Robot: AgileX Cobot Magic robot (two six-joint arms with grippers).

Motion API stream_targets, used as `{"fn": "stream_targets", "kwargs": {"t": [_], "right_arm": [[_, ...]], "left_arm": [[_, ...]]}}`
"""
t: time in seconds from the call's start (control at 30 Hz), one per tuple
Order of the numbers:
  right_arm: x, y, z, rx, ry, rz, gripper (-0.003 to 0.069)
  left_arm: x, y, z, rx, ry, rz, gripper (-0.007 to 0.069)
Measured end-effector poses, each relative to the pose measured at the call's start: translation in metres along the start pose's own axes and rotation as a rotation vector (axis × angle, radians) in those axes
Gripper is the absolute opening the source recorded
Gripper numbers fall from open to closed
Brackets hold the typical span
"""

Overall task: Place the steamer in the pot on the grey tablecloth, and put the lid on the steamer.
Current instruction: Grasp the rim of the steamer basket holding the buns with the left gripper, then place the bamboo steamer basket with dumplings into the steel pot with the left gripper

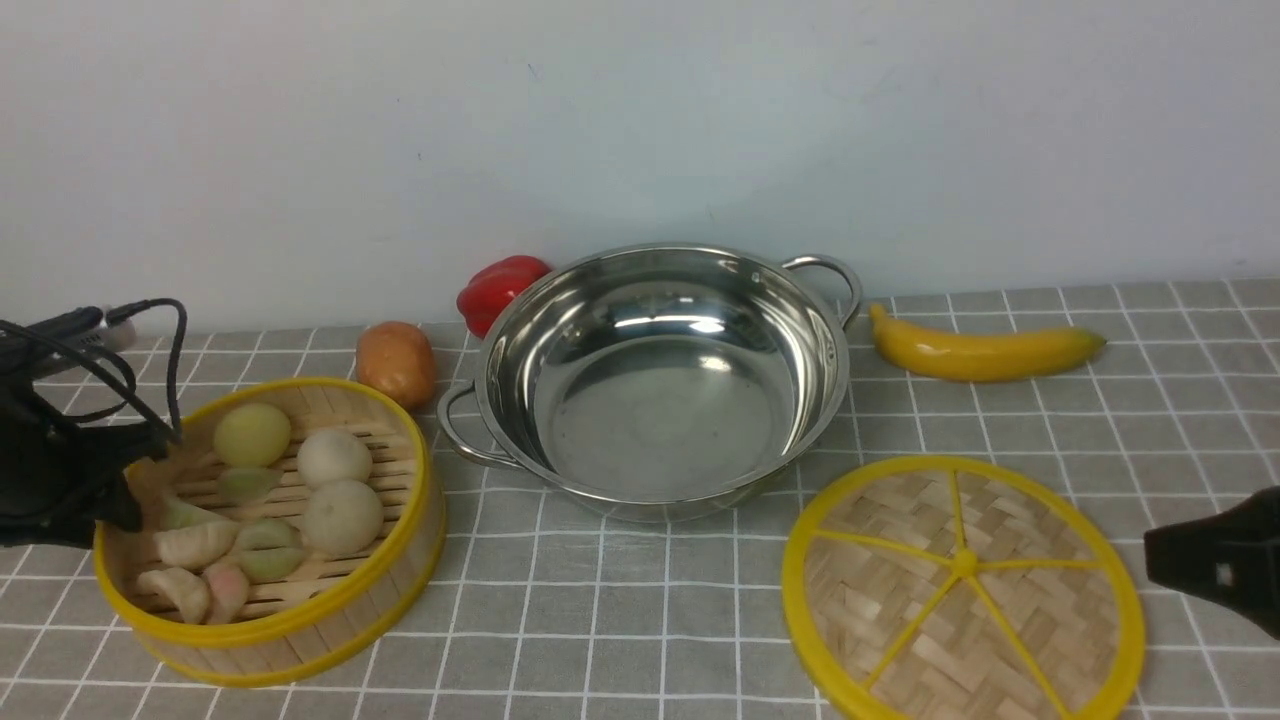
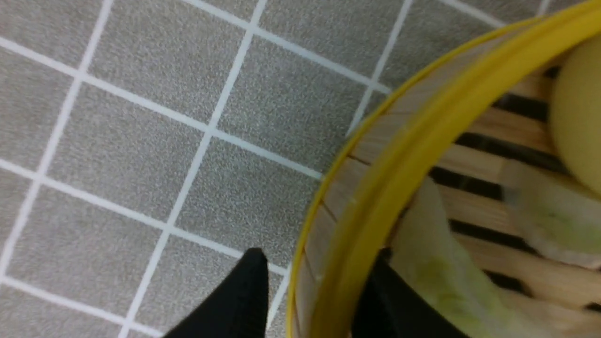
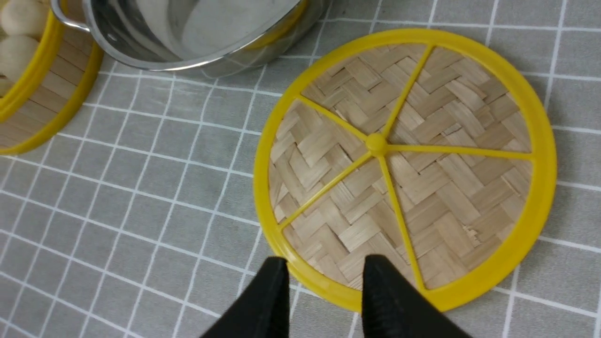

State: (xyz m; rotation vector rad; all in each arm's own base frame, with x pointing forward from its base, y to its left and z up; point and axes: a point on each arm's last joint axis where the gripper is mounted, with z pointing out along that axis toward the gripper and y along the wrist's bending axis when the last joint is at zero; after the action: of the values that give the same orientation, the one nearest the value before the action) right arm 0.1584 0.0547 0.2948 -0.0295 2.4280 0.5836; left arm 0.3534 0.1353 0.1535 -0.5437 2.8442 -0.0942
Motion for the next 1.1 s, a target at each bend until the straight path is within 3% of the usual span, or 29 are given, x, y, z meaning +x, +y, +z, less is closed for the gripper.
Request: {"fn": "stream_targets", "kwargs": {"t": [0.2,0.33,0.5,0.63,0.8,0.87,0.97,1.0,1.1], "right_arm": [[0.000,0.002,0.000,-0.019,0.004,0.016,0.0240],[0.001,0.002,0.000,-0.026,0.011,0.022,0.0240],[0.003,0.003,0.000,-0.034,0.039,0.025,0.0240],[0.005,0.003,0.000,-0.036,0.054,0.016,0.0240],[0.006,0.003,0.000,-0.038,0.065,0.012,0.0240],[0.006,0.003,0.000,-0.038,0.066,0.012,0.0240],[0.006,0.003,0.000,-0.038,0.066,0.012,0.0240],[0.006,0.003,0.000,-0.038,0.066,0.012,0.0240],[0.006,0.004,0.000,-0.038,0.069,0.012,0.0240]], "left_arm": [[0.000,0.003,0.005,-0.027,0.033,0.049,0.0034],[-0.003,0.007,-0.002,-0.045,0.054,0.053,0.0031],[-0.028,0.010,-0.051,-0.066,0.047,0.100,0.0031],[-0.049,-0.005,-0.103,-0.015,-0.027,0.121,0.0031],[-0.067,-0.073,-0.148,0.079,-0.152,0.275,0.0031],[-0.064,-0.124,-0.160,0.123,-0.195,0.395,0.0031],[-0.057,-0.168,-0.162,0.155,-0.202,0.478,0.0031],[-0.047,-0.205,-0.156,0.172,-0.194,0.539,0.0031],[-0.036,-0.252,-0.131,0.156,-0.159,0.634,0.0031]]}}
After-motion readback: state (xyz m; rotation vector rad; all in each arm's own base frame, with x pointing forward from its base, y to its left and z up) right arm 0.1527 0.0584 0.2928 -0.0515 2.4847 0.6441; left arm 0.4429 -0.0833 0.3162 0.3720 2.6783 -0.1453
